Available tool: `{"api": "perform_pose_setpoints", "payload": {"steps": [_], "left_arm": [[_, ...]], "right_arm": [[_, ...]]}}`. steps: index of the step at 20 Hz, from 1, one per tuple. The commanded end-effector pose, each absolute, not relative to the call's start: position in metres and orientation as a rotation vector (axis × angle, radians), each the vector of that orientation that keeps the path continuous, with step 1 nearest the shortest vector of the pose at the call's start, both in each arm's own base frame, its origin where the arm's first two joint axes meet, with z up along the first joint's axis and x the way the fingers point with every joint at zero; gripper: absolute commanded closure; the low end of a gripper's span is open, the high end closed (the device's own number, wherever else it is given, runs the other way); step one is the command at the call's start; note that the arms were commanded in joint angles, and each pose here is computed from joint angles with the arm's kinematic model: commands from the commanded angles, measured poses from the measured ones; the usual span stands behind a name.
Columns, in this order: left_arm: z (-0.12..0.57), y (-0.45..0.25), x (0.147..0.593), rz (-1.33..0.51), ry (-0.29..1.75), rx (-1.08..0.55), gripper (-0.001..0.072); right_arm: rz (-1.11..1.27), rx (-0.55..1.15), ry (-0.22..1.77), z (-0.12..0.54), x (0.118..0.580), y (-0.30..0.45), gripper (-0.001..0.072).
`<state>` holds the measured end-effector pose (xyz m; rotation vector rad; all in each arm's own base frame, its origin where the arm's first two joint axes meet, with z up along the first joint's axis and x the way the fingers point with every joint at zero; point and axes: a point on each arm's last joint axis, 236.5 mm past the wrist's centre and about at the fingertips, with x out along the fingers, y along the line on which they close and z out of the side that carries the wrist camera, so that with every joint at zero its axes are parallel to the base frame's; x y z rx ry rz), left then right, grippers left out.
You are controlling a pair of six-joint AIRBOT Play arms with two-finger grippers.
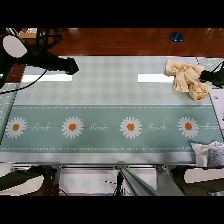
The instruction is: Fold the shirts.
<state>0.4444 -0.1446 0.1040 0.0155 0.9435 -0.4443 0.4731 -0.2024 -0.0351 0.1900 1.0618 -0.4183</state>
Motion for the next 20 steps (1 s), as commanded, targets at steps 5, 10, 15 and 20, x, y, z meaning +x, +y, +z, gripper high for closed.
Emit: {"api": "perform_pose_setpoints", "payload": {"steps": [5,10,15,20], "left_arm": [[0.104,-0.145,0.444,-0.447,0.943,0.013,-0.0013],[0.123,-0.146,0.445,-0.453,0.913,0.017,-0.0013],[0.225,-0.152,0.439,-0.498,0.748,0.038,-0.0013],[0.375,-0.173,0.384,-0.619,0.453,-0.039,-0.0013]], "right_arm": [[-0.288,0.537,1.015,-0.084,0.51,-0.153,0.0332],[-0.173,0.46,0.904,-0.022,0.526,-0.142,0.0676],[-0.089,0.283,0.568,0.182,0.518,-0.13,0.0676],[0.052,0.248,0.142,0.387,0.439,-0.066,0.0676]]}}
